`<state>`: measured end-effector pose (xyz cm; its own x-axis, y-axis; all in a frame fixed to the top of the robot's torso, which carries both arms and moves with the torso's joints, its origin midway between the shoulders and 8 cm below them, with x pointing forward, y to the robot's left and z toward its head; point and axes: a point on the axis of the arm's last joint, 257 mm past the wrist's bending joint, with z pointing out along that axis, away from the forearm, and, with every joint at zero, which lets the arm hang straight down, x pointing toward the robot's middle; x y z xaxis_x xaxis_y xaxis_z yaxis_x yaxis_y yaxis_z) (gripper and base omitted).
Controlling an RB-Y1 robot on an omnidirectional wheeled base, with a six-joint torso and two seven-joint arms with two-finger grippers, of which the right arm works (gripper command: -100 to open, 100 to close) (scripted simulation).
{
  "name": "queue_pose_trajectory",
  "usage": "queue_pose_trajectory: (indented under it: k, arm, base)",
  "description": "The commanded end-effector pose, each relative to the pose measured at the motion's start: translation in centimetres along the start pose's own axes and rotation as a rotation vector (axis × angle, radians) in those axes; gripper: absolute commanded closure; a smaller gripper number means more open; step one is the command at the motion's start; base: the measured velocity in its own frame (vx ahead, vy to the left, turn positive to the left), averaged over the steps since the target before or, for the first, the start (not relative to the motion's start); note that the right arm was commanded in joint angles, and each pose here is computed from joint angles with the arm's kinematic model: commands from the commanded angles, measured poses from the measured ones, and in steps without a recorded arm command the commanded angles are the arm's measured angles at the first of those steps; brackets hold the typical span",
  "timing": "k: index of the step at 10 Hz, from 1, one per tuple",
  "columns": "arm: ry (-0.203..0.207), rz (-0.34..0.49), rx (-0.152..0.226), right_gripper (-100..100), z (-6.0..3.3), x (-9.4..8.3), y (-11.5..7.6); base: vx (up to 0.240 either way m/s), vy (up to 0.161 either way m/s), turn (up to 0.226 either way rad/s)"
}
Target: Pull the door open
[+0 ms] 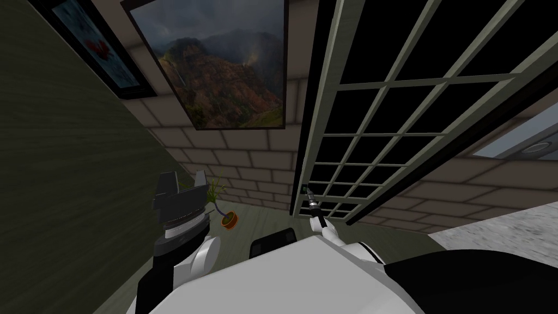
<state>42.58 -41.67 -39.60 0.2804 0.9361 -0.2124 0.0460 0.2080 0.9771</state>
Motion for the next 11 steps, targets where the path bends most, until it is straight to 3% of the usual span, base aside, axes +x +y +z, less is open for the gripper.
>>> queue_pose_trajectory:
  k: [1,4,8,11]
  arm:
    - [0.026,0.069,0.004,100,-0.23,1.9,0.06]
    - [0.026,0.077,0.004,100,-0.23,1.9,0.06]
    - [0.012,0.211,0.007,100,-0.23,1.34,-0.03]
    - [0.007,0.26,0.004,100,-0.16,1.17,0.07]
  base:
    - [-0.037,-0.012,0.071]
    - [-0.018,0.002,0.006]
    - [-0.03,-0.01,0.049]
    - [-0.028,-0.012,0.049]
